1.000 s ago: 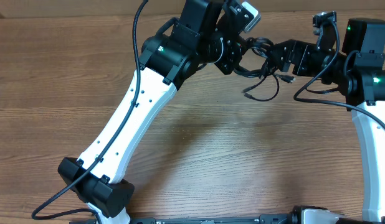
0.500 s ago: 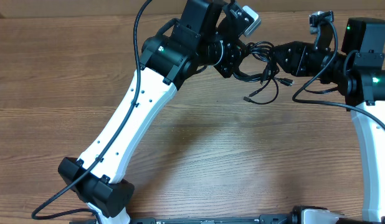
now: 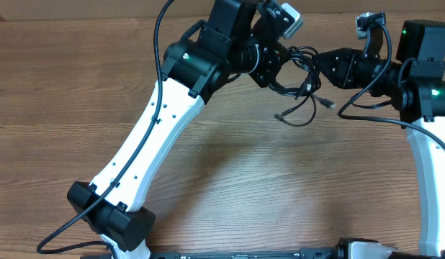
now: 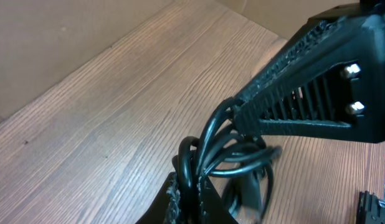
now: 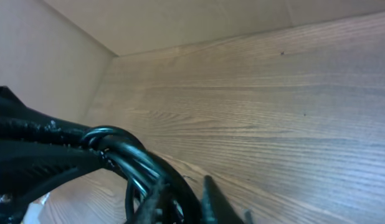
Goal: Untangle cables
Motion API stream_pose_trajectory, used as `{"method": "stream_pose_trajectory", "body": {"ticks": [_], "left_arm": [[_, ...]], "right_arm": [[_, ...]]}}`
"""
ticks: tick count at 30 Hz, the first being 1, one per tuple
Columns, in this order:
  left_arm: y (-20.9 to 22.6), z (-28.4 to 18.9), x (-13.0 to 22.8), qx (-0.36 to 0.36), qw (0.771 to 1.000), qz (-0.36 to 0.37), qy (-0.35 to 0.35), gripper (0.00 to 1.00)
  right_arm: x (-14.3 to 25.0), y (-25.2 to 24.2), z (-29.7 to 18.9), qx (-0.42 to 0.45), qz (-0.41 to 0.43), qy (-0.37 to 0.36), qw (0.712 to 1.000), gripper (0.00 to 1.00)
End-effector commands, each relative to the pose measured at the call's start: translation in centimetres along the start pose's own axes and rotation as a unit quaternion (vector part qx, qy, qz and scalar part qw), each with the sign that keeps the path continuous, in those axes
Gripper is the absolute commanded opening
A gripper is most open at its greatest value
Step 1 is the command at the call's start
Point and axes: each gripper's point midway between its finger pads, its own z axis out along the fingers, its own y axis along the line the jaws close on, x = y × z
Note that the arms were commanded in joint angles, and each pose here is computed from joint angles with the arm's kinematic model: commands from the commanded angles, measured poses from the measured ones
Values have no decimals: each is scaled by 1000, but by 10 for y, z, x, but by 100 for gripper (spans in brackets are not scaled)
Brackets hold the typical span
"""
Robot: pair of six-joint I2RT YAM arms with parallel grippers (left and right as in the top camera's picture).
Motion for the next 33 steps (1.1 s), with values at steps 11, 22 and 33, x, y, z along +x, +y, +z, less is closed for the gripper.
{"method": "stream_pose_trajectory", "body": {"ticks": [11, 22, 33], "left_arm": [[-16, 2, -1, 44, 999, 6, -3, 15], [-21, 3, -1, 47, 999, 9, -2, 70], [-20, 3, -1, 45, 999, 11, -2, 100]], "right_arm": [[-17, 21, -10, -30, -30, -28, 999, 4], [-21, 19, -10, -26, -37, -36, 998, 4], [-24, 4, -10, 21, -35, -46, 998, 4]]}}
